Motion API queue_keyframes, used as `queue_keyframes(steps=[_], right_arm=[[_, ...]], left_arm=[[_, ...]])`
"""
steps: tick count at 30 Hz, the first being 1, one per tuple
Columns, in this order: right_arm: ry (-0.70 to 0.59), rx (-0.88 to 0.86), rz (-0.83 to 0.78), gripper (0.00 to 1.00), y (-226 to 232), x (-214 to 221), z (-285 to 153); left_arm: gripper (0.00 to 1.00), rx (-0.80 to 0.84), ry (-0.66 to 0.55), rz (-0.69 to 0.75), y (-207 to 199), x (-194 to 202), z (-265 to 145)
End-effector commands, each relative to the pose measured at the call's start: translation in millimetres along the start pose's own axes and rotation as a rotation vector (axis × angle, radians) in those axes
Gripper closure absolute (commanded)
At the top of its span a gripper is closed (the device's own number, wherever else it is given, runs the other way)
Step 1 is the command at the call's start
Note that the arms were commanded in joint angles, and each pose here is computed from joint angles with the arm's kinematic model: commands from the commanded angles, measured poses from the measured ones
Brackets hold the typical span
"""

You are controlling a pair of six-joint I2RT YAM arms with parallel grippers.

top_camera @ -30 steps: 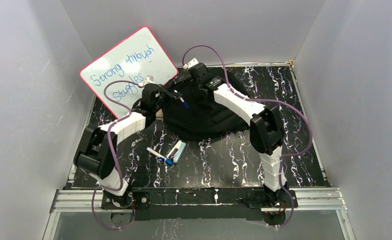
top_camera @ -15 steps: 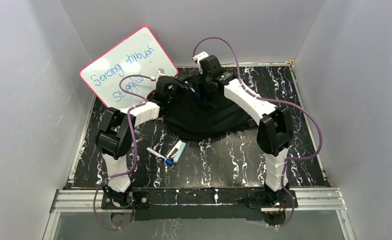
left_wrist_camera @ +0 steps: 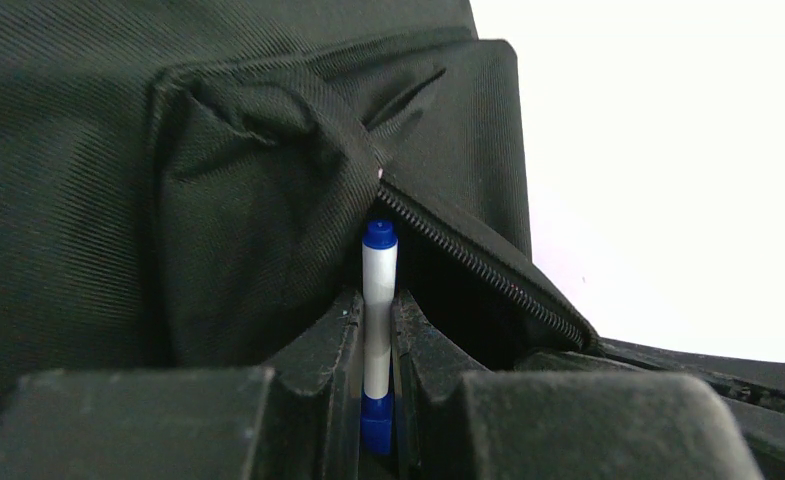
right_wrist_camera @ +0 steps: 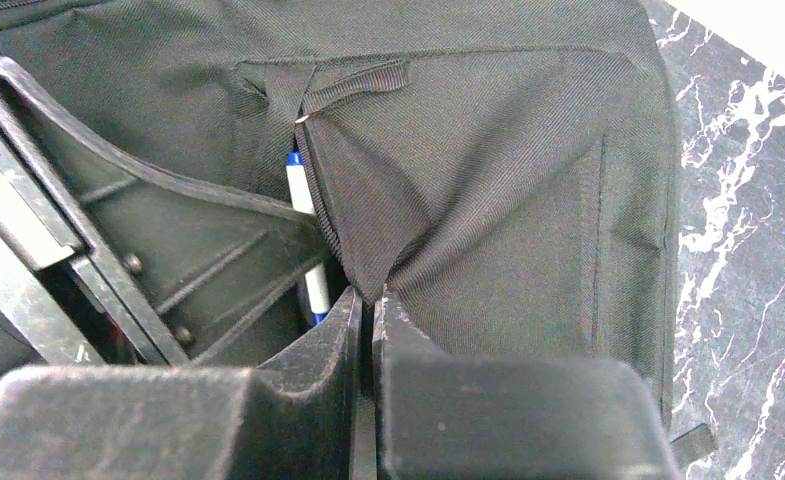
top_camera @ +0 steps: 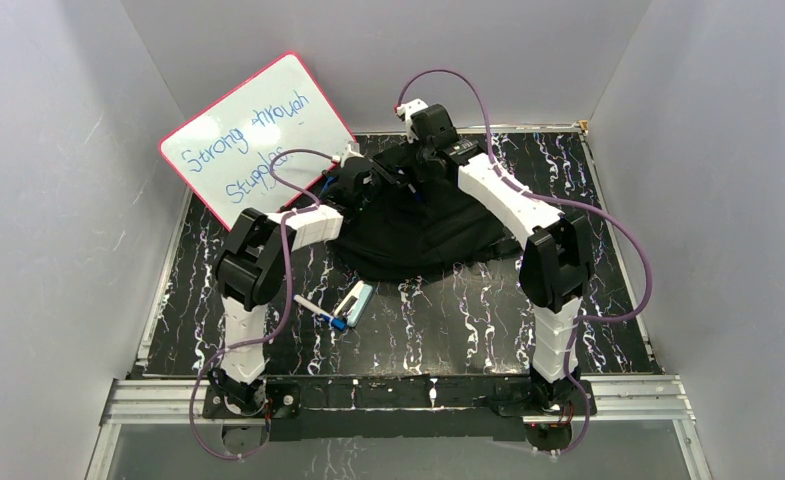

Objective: Pack the student bag
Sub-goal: Place the stationery in the student bag.

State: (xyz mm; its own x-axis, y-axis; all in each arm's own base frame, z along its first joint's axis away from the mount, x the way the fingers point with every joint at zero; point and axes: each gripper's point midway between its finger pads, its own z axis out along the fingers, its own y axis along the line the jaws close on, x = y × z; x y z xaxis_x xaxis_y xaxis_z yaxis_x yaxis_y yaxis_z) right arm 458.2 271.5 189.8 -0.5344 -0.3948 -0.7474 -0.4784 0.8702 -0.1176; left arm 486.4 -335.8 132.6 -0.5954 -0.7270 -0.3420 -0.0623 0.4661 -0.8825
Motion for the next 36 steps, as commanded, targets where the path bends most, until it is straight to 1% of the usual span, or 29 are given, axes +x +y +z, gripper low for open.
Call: queue_keyframes(steps=[1, 10, 16, 20, 24, 27, 31, 36], right_arm=[[-0.191, -0.030, 0.050, 1.00, -4, -60, -48], [-0.180, -0.039, 0.055, 1.00, -4, -55, -46], [-0.179, -0.035, 0.058, 1.00, -7, -52, -47], [-0.181, -0.037, 0.060, 1.00, -9, -52, -47], [-0.181, -0.039, 0.061, 1.00, -8, -51, -48], [-0.176, -0.038, 0.061, 1.00, -9, -49, -46], [-0.174, -0.036, 0.062, 1.00, -10, -46, -47], [-0.172, -0.031, 0.064, 1.00, -12, -44, -46]], left_arm=[[1.00, 0.104, 0.008, 0.029, -39, 3, 3], [0.99, 0.169, 0.085, 0.055, -51, 21, 23], [0.78, 0.166, 0.129, 0.067, -48, 28, 27], [0.70, 0.168, 0.123, 0.057, -48, 25, 14], [0.58, 0.159, 0.101, 0.055, -47, 18, 0], [0.55, 0.151, 0.107, 0.057, -46, 15, -5], [0.55, 0.142, 0.116, 0.055, -46, 12, -13], [0.55, 0.132, 0.105, 0.114, -54, 6, -31]])
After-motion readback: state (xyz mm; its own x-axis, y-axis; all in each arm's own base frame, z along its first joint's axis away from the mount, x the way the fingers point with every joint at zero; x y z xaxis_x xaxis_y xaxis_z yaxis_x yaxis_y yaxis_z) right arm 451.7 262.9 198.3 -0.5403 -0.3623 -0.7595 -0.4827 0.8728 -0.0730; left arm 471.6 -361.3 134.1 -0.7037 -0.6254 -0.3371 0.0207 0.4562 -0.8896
